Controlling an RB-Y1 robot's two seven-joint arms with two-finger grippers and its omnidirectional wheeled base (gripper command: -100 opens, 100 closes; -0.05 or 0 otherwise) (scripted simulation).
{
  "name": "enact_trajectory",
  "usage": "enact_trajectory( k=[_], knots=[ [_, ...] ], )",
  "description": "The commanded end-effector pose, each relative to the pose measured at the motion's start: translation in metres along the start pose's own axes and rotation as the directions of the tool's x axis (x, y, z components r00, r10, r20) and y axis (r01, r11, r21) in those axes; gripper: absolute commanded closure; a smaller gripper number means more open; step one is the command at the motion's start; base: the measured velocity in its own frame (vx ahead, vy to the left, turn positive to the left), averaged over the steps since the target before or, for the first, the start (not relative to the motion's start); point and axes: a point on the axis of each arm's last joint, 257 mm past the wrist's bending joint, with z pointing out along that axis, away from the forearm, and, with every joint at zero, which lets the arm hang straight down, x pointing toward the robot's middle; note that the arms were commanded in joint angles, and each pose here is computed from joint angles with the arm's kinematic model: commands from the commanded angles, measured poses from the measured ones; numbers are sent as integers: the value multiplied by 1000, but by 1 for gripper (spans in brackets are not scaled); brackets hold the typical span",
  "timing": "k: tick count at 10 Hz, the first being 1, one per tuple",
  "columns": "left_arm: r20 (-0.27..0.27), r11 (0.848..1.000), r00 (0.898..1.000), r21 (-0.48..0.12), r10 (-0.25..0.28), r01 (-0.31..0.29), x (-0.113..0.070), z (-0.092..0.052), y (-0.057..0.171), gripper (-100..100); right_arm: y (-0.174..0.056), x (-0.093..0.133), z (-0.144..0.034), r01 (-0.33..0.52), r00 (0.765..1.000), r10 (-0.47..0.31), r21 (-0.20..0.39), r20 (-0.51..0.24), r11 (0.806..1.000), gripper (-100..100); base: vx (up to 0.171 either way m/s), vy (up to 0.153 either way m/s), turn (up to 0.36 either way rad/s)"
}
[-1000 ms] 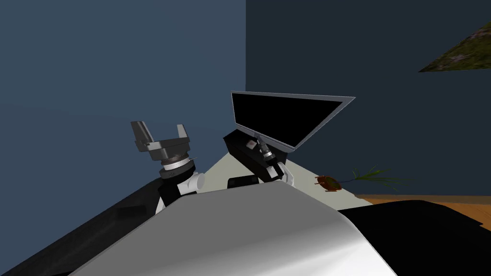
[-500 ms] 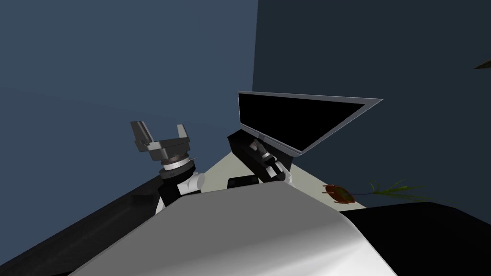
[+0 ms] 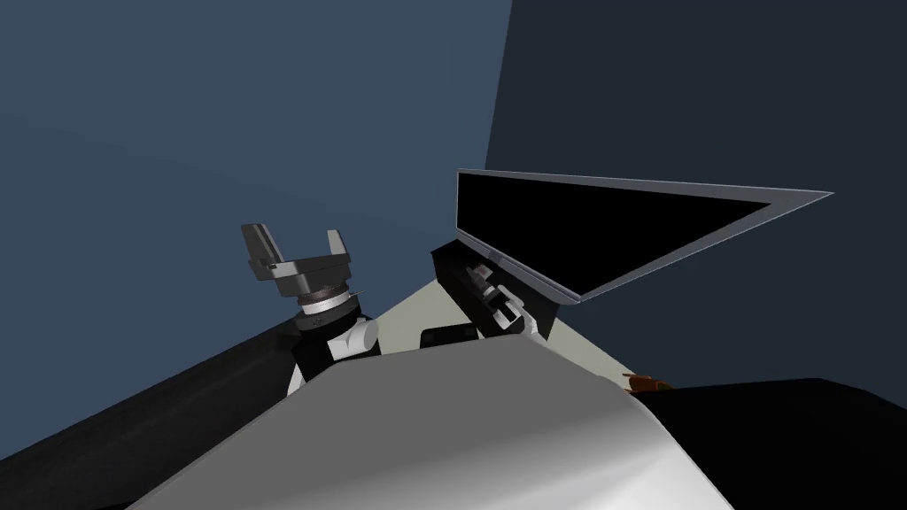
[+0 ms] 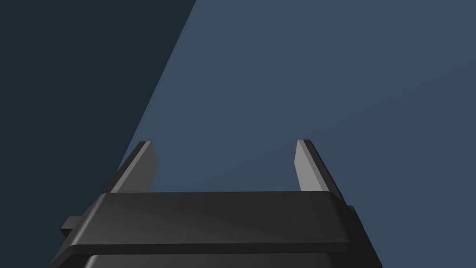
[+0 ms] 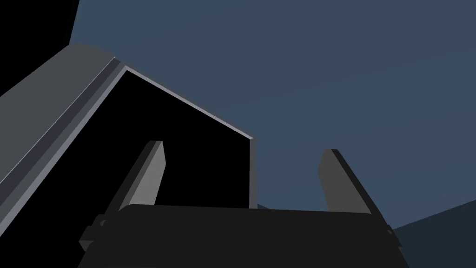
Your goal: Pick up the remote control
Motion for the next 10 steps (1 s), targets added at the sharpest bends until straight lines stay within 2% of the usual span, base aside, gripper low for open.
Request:
enact_trajectory(
  k=[1, 2, 3, 5, 6, 8, 9, 10],
  knots=[
    [0, 1000, 1000, 0, 0, 0, 0, 0, 0, 0, -25, 8, -8, 23, 999, -21, 53, -38, 998, -100, 41, -3, 97],
    [0, 1000, 1000, 0, 0, 0, 0, 0, 0, 0, -33, 15, -8, 70, 994, -65, 60, -85, 996, -100, 31, 1, 251],
    [0, 1000, 1000, 0, 0, 0, 0, 0, 0, 0, -48, 18, -14, 69, 994, -61, 92, -93, 993, -100, 22, -5, 117],
    [0, 1000, 1000, 0, 0, 0, 0, 0, 0, 0, -53, 19, -16, 69, 994, -59, 102, -96, 992, -100, 1, 0, -35],
    [0, 1000, 1000, 0, 0, 0, 0, 0, 0, 0, -64, 26, -18, 120, 984, -103, 112, -146, 986, -100, 9, 3, 242],
    [0, 1000, 1000, 0, 0, 0, 0, 0, 0, 0, -82, 29, -26, 120, 983, -97, 149, -157, 981, -100, 14, -6, 77],
    [0, 1000, 1000, 0, 0, 0, 0, 0, 0, 0, -93, 33, -31, 175, 968, -141, 155, -208, 972, -100, 17, 0, 239],
    [0, 1000, 1000, 0, 0, 0, 0, 0, 0, 0, -108, 35, -38, 176, 967, -135, 186, -217, 967, -100, 21, -9, 132]
  ],
)
